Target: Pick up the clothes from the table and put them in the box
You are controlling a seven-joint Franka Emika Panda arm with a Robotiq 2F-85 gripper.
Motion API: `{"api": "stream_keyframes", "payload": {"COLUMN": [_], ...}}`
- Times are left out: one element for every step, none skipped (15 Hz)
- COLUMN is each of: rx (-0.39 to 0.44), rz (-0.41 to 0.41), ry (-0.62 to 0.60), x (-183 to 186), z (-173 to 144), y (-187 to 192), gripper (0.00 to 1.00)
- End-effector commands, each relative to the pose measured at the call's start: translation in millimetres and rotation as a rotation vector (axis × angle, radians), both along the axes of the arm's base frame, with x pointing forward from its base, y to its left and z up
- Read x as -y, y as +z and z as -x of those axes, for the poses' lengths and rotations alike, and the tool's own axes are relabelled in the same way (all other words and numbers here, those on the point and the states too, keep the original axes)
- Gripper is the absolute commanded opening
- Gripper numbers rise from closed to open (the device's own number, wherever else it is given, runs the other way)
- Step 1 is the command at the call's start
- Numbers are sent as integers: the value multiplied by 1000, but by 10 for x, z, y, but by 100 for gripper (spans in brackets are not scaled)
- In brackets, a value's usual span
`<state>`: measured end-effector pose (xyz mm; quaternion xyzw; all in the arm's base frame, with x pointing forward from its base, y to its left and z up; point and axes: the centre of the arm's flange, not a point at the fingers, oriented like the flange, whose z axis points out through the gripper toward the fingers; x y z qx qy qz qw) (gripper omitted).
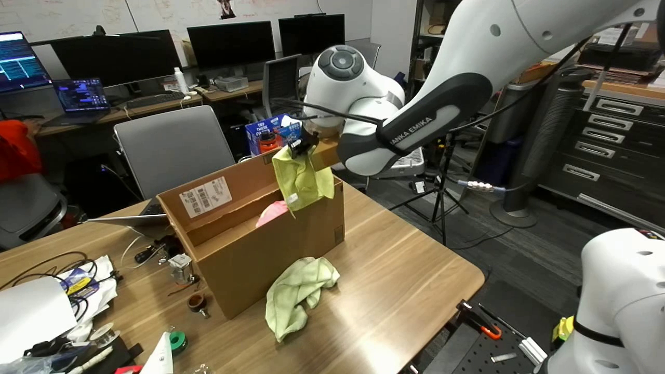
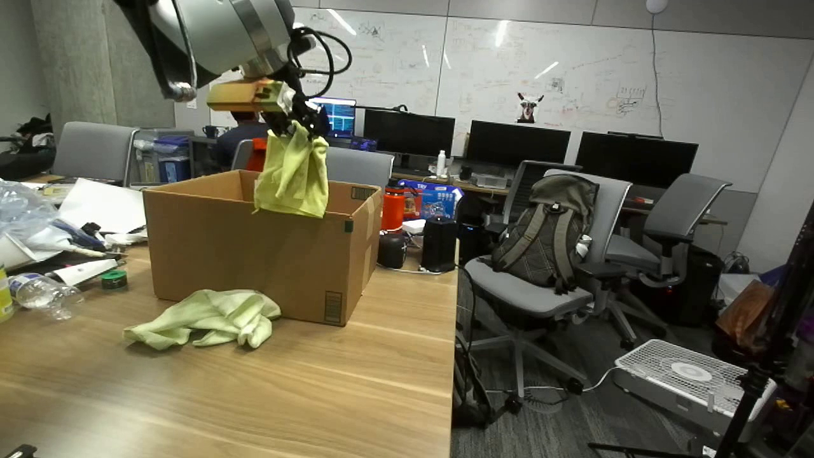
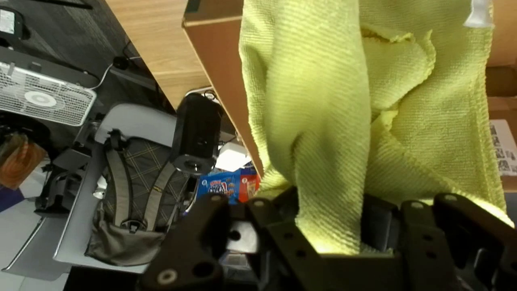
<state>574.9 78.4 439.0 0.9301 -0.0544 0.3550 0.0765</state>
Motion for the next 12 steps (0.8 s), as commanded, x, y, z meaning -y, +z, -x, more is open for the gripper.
{"api": "stream_keyframes", "payload": {"rx": [72,84,90,95,90,83,73,59,42,27,11,-5], "rz": [-2,0,9,15,25,34,44,50,61,68,75,81], "ry": [3,2,4,2,1,-2,-9,-13,-17,-23,-27,-29], "x": [-122,-153,-183,-212,-237,-255,-271,-282,-284,-299,-308,-324], "z": [-28,-50,-75,-106,-138,-168,-206,-240,-282,-314,-344,-377], "y": [541,639,684,740,761,769,762,758,741,718,696,672], "gripper": [7,7,7,7,7,7,7,7,7,7,7,7]}}
